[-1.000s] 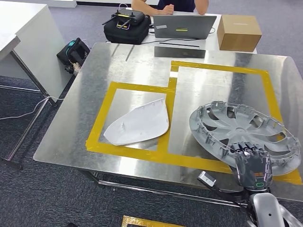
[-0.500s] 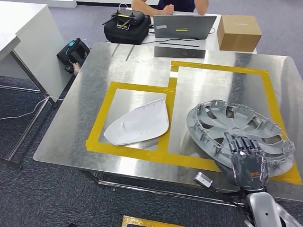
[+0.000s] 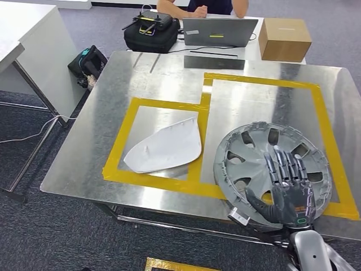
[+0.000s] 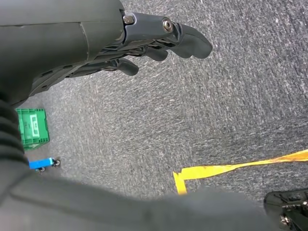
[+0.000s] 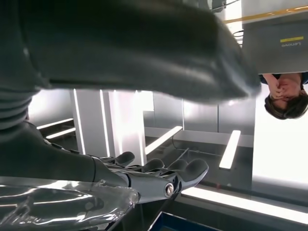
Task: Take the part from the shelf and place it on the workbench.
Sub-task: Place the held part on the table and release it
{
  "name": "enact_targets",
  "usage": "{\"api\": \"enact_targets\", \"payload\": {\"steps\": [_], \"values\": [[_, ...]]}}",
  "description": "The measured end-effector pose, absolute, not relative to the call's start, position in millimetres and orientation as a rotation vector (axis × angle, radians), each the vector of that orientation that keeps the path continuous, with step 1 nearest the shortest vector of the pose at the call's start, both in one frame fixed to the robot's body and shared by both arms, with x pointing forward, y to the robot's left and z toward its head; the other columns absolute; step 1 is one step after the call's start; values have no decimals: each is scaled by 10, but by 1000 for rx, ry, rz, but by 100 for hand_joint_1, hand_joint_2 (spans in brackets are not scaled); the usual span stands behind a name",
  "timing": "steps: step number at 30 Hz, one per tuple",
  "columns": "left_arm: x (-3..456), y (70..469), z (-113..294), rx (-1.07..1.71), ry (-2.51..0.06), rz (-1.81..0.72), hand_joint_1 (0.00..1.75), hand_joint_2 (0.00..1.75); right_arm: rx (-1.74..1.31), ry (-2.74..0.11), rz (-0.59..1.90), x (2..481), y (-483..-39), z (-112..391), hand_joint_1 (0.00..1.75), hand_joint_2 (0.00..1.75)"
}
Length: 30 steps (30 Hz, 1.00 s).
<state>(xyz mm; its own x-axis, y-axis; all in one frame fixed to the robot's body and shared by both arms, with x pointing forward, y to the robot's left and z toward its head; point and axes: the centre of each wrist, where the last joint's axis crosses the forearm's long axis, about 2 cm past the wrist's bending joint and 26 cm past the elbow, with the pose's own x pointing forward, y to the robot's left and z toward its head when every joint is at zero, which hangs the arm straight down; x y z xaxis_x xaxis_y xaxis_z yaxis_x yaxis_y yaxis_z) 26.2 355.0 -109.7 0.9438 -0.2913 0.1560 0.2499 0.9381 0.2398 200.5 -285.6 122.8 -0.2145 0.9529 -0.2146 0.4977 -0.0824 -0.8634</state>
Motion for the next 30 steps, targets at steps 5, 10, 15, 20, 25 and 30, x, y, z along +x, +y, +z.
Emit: {"api": "enact_targets", "payload": {"steps": [5, 10, 15, 20, 25, 30], "values": [[258, 3550, -1097, 218, -184, -279, 0, 0, -1540, -1734, 1271, 1971, -2849, 1208, 0, 0], [257, 3555, -1096, 221, -183, -273, 0, 0, -1580, -1685, 1221, 1977, -2941, 1225, 0, 0], [255, 3559, -1096, 224, -183, -266, 0, 0, -1593, -1666, 1203, 1969, -2975, 1227, 0, 0], [254, 3563, -1096, 228, -183, -259, 0, 0, -1593, -1664, 1200, 1961, -2978, 1227, 0, 0], [253, 3563, -1096, 228, -182, -259, 0, 0, -1592, -1663, 1201, 1956, -2979, 1223, 0, 0], [254, 3563, -1096, 229, -182, -258, 0, 0, -1592, -1661, 1199, 1955, -2978, 1222, 0, 0]]}}
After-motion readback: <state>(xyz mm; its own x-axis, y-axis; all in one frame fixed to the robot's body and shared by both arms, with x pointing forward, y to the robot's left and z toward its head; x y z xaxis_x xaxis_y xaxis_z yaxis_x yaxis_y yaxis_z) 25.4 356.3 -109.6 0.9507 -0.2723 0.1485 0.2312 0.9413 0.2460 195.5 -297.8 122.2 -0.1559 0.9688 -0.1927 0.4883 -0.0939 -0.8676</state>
